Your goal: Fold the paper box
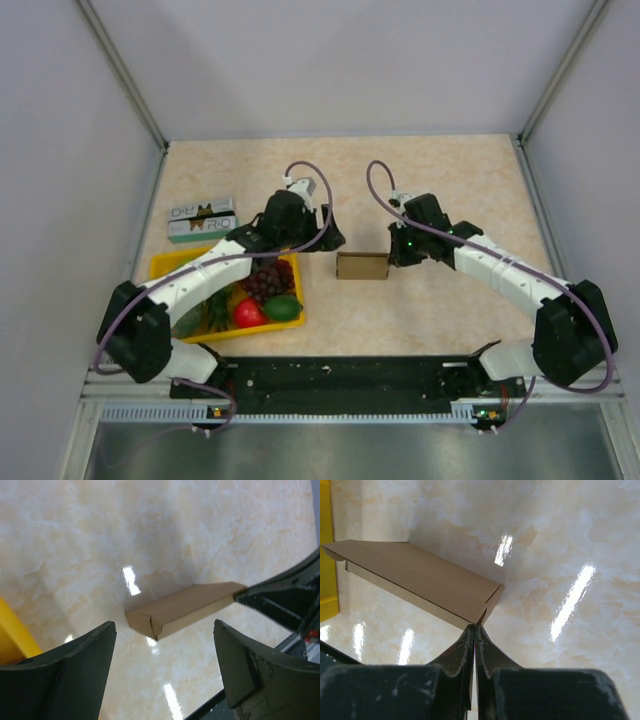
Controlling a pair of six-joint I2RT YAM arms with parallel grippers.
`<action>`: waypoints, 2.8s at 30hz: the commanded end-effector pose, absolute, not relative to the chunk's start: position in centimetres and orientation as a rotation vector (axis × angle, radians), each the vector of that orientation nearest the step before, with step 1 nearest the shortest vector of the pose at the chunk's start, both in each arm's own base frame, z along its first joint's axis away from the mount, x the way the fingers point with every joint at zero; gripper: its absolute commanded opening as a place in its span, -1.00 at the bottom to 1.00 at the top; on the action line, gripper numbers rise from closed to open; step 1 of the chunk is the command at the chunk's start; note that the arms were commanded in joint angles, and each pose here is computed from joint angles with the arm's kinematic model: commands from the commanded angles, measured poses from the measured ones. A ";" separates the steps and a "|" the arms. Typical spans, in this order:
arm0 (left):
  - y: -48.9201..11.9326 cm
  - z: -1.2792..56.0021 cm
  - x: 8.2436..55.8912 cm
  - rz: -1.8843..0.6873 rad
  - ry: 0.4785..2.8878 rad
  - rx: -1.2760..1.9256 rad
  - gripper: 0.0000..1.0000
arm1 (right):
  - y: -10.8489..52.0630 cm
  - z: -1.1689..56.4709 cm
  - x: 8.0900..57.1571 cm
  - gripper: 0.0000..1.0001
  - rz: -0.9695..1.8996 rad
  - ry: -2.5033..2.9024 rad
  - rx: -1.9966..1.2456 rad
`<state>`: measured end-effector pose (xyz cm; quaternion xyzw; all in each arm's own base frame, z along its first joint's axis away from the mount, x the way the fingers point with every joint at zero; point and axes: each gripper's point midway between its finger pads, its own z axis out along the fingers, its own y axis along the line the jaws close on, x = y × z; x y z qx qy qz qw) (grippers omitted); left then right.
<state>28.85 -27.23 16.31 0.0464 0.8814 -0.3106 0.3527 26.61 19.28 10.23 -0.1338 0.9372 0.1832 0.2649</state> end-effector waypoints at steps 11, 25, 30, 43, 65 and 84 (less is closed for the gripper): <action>-31.6 13.2 31.1 -0.816 2.389 0.188 0.04 | 20.3 10.6 26.4 -1.00 0.466 2.485 -0.380; -26.6 14.2 27.9 -0.678 2.404 0.110 0.39 | 20.6 10.8 26.4 -1.00 0.472 2.486 -0.393; -27.9 16.3 26.8 -0.809 2.400 0.124 0.19 | 20.6 11.1 26.4 -1.00 0.478 2.485 -0.393; -28.4 13.3 26.1 -0.505 2.481 0.191 -0.48 | 20.8 11.7 26.4 -1.00 0.484 2.473 -0.395; -30.7 12.2 27.1 -0.522 2.495 0.229 -0.75 | 21.4 11.8 26.0 -1.00 0.501 2.478 -0.410; -27.8 7.9 25.5 -0.363 2.501 0.210 -1.00 | 21.6 14.3 26.0 -0.71 0.550 2.426 -0.338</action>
